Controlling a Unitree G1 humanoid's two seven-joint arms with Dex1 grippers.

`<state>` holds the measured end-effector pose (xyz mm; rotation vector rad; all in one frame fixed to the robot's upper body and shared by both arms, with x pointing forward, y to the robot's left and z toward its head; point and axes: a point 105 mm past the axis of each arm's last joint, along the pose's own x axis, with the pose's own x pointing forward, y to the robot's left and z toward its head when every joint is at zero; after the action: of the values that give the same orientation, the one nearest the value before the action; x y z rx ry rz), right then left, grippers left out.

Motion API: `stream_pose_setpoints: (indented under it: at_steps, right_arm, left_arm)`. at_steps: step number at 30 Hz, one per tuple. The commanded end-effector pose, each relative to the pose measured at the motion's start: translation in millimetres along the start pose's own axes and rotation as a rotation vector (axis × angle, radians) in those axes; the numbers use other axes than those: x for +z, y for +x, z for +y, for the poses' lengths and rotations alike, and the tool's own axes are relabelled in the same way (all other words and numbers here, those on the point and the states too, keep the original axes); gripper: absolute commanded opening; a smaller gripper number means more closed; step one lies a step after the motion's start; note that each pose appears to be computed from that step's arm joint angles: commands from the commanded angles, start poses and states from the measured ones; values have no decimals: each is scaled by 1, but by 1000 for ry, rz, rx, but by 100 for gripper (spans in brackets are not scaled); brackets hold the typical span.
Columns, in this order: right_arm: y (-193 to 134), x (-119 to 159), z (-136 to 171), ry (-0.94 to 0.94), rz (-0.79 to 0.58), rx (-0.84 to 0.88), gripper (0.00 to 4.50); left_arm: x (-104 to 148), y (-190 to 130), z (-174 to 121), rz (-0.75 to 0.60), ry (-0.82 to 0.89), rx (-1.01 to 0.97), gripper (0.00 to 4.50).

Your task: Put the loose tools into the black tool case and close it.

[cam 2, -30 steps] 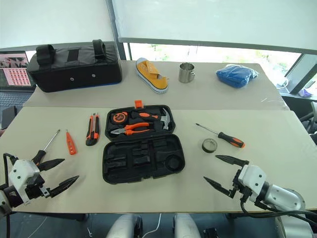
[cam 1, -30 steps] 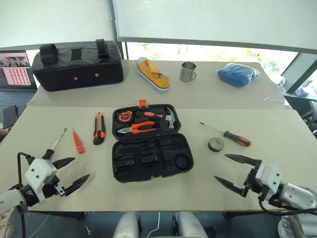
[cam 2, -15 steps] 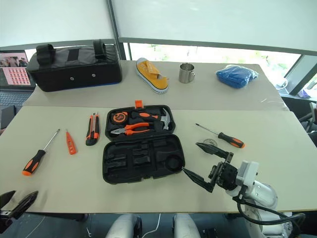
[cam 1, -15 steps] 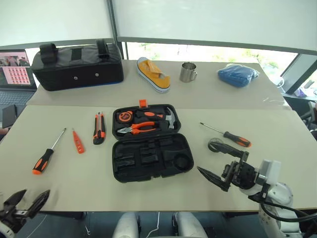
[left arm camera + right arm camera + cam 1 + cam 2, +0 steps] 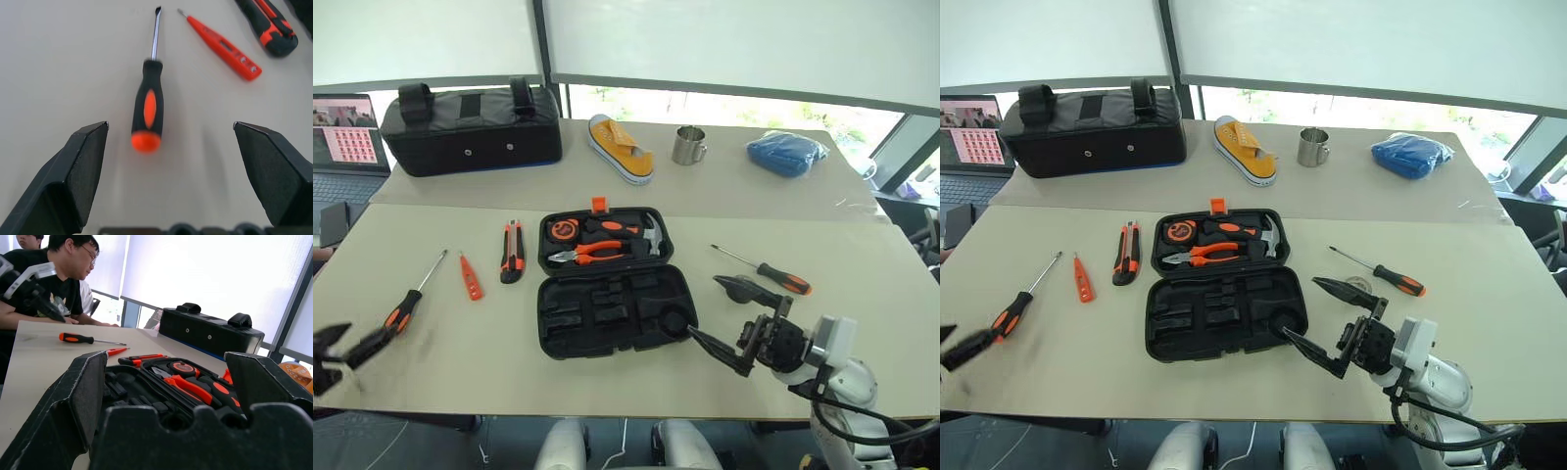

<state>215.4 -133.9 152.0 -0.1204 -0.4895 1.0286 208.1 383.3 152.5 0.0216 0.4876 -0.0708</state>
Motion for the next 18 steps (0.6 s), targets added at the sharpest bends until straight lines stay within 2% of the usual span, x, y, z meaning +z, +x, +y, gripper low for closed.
stream_pose_setpoints:
  at_steps: [1, 6, 13, 16, 18]
  right_arm:
    - [4, 9, -3, -29, -13, 3, 444]
    - [5, 9, -3, -35, -6, -1, 444]
    - [-1, 9, -2, -40, 14, -11, 444]
    - [-6, 7, -2, -39, 26, -17, 450]
    - [-8, 6, -1, -37, 35, -17, 450]
  left_arm:
    - [0, 16, 5, 108, -26, 9, 440]
    - [-16, 41, 9, 252, -30, 12, 440]
    - [-23, 58, 9, 273, -53, 1, 440]
    - [-25, 57, 11, 263, -59, 5, 372]
    - [-25, 55, 13, 247, -48, 4, 298]
